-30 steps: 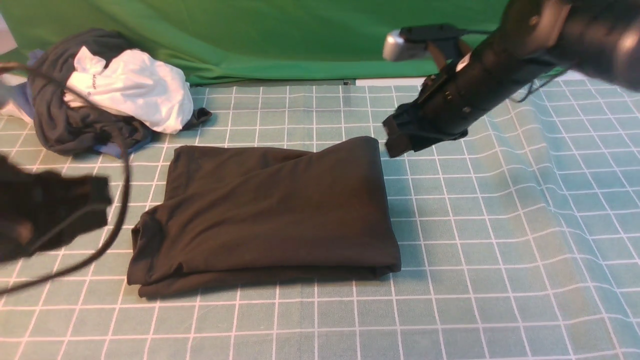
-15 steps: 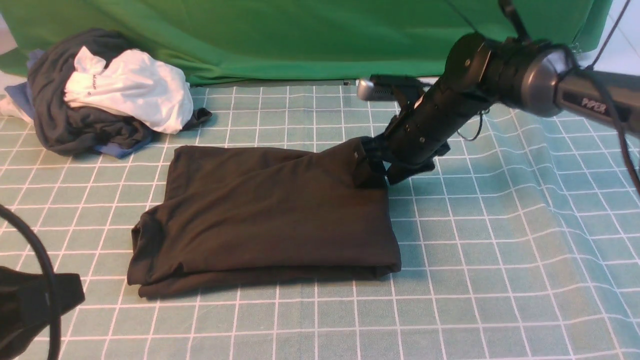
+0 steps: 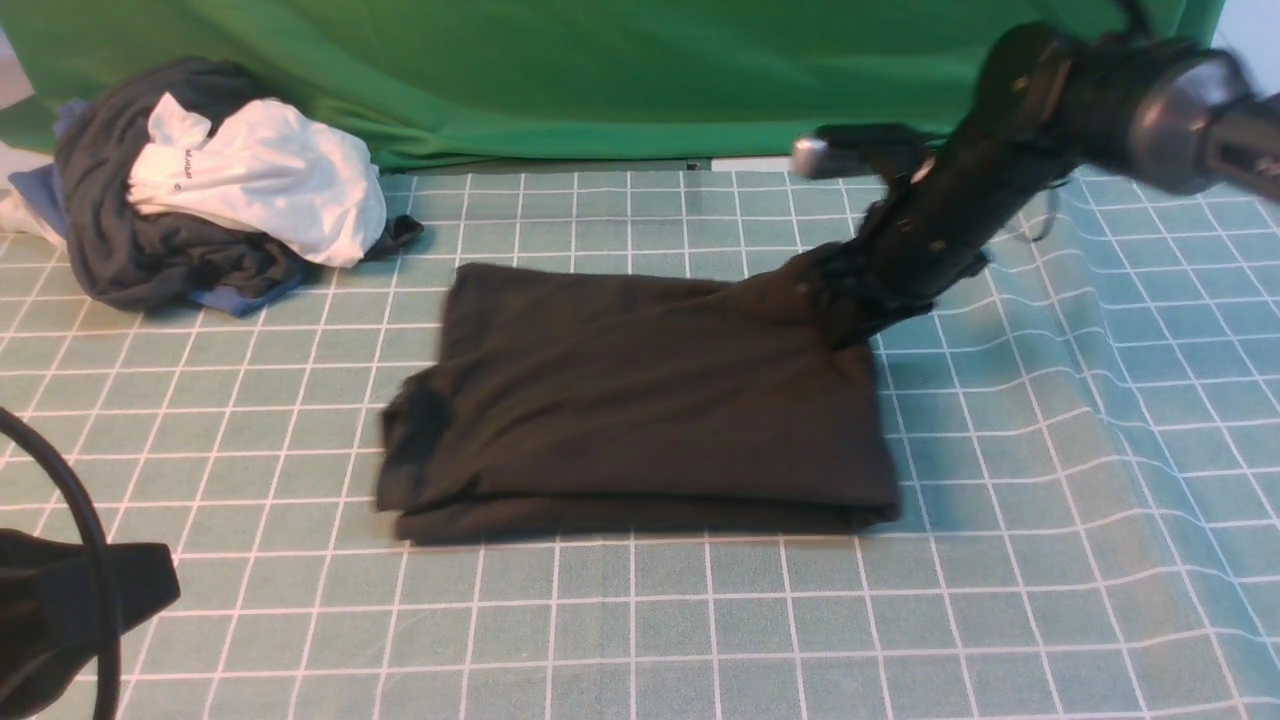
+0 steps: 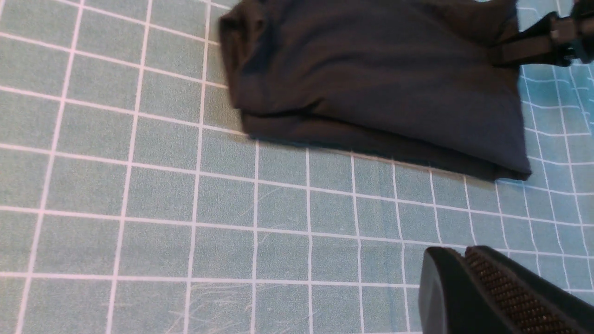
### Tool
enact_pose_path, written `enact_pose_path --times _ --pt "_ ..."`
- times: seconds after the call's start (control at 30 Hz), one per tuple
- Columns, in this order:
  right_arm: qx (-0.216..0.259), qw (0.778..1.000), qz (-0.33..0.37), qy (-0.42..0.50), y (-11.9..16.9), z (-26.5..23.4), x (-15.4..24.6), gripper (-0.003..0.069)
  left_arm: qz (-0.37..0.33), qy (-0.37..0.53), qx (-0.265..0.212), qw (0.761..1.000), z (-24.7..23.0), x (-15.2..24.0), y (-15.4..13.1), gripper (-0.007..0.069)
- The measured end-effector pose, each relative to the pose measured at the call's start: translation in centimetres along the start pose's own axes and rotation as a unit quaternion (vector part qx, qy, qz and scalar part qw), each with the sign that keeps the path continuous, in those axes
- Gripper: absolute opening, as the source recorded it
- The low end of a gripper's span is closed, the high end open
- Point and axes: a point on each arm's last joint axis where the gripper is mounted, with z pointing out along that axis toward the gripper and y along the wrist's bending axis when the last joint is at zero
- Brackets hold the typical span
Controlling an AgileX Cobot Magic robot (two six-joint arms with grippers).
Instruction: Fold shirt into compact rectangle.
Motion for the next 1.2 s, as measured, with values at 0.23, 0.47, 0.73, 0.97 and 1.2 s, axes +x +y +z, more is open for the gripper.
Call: enact_pose_path --times 0.23,0.47,0.73,0.97,1.2 --pt "0.034 0.999 -0.005 0.013 -1.3 -1.0 0.3 0.0237 0.0 -0.019 0.005 1.0 0.0 -0.3 -0.1 0.0007" --pt "0.06 0.998 -0.027 0.01 0.3 -6.8 0.7 0.0264 0.002 -0.019 0.005 1.0 0.0 -0.4 -0.1 0.0007" --pt "0.098 0.974 -0.088 -0.186 6.5 -23.2 3.1 0.0032 0.014 -0.01 -0.002 1.0 0.0 -0.2 0.0 0.0007" --pt "0.123 0.896 -0.13 -0.405 12.1 -36.3 12.5 0.0027 0.037 -0.015 -0.006 0.999 0.0 -0.3 0.1 0.0007" --pt "0.142 0.802 -0.135 -0.564 13.3 -37.8 24.8 0.0025 0.074 -0.055 0.0 0.996 0.0 -1.0 -0.1 0.0007"
